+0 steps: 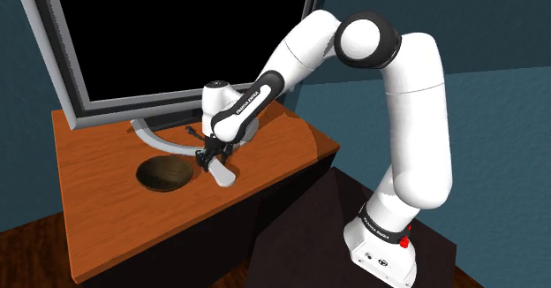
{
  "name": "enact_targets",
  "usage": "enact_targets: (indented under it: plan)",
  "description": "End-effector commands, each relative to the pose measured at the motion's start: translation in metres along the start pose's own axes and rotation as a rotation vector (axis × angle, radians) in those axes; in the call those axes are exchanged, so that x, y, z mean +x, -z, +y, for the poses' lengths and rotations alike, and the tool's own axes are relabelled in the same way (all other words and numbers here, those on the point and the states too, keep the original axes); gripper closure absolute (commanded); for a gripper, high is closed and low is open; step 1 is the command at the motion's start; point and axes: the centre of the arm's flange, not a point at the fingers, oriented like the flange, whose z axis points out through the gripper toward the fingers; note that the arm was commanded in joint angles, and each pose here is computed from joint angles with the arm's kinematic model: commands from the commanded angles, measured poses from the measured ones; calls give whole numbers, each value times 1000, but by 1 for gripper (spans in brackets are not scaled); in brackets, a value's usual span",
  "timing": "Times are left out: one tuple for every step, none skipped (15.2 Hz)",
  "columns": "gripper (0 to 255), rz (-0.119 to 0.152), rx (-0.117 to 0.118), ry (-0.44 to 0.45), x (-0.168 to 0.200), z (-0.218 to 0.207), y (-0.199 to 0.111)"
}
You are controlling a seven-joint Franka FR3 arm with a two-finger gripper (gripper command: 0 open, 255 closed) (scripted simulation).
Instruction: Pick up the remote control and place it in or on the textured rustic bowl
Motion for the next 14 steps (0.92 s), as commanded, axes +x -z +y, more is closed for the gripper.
enact_targets:
  plan:
    - [255, 0, 0, 0, 1, 0, 12]
    - [255, 0, 0, 0, 1, 0, 17]
    - [255, 0, 0, 0, 0, 0, 22]
    - [255, 0, 0, 0, 0, 0, 28]
    - [255, 0, 0, 0, 0, 0, 33]
    - [255, 0, 0, 0, 0, 1, 38]
    - [255, 0, 0, 0, 0, 1, 43]
    - [255, 0, 0, 0, 0, 1, 49]
    - [255, 0, 0, 0, 0, 1, 54]
    - [255, 0, 0, 0, 0, 1, 59]
    - [255, 0, 0, 0, 0, 1, 65]
    - [255, 0, 0, 0, 0, 1, 70]
    - [255, 0, 0, 0, 0, 1, 75]
    - [255, 0, 0, 0, 0, 1, 80]
